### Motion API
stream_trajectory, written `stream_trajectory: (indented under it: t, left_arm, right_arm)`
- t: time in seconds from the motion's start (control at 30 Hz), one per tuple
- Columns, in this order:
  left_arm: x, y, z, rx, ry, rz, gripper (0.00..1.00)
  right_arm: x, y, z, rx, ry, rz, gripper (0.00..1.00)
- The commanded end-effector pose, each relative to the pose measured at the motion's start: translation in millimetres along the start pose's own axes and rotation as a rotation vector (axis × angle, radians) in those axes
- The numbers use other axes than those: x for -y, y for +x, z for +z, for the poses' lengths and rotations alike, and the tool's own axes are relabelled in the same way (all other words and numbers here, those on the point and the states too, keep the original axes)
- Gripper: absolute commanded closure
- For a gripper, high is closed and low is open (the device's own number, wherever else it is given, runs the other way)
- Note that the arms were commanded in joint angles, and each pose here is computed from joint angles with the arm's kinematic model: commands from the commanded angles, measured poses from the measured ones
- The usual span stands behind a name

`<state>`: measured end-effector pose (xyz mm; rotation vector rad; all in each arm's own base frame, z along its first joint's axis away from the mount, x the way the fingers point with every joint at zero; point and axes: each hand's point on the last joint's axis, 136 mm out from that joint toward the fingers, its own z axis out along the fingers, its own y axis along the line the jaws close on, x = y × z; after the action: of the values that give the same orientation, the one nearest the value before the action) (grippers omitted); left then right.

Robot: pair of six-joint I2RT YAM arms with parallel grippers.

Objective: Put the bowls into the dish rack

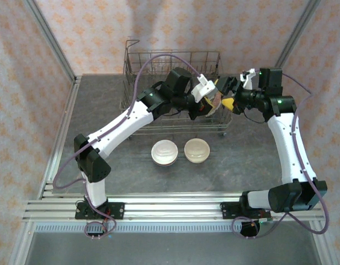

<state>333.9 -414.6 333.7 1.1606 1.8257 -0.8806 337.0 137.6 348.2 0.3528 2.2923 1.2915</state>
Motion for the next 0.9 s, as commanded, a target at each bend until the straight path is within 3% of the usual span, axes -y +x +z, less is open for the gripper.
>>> stream_trajectory:
  t: [0.0,0.33,0.87]
  left_arm:
    - [-1.9,-23.7,-6.8,0.098,0.005,0.04,1.0]
    - [3.7,-23.6,-9.8,0.1,0.04,0.052,1.0]
    - [16.7,-21.4,-12.8,0.114,0.099,0.037,1.0]
  right_arm:
    - [-4.6,6.9,3.3,-0.048,-0.02,-0.009,0.06]
    - [9.4,20.3,3.0,-0.108,0.047,-0.012,0.14]
    - [7.4,19.7,6.7,-0.122,0.037,-0.024,0.16]
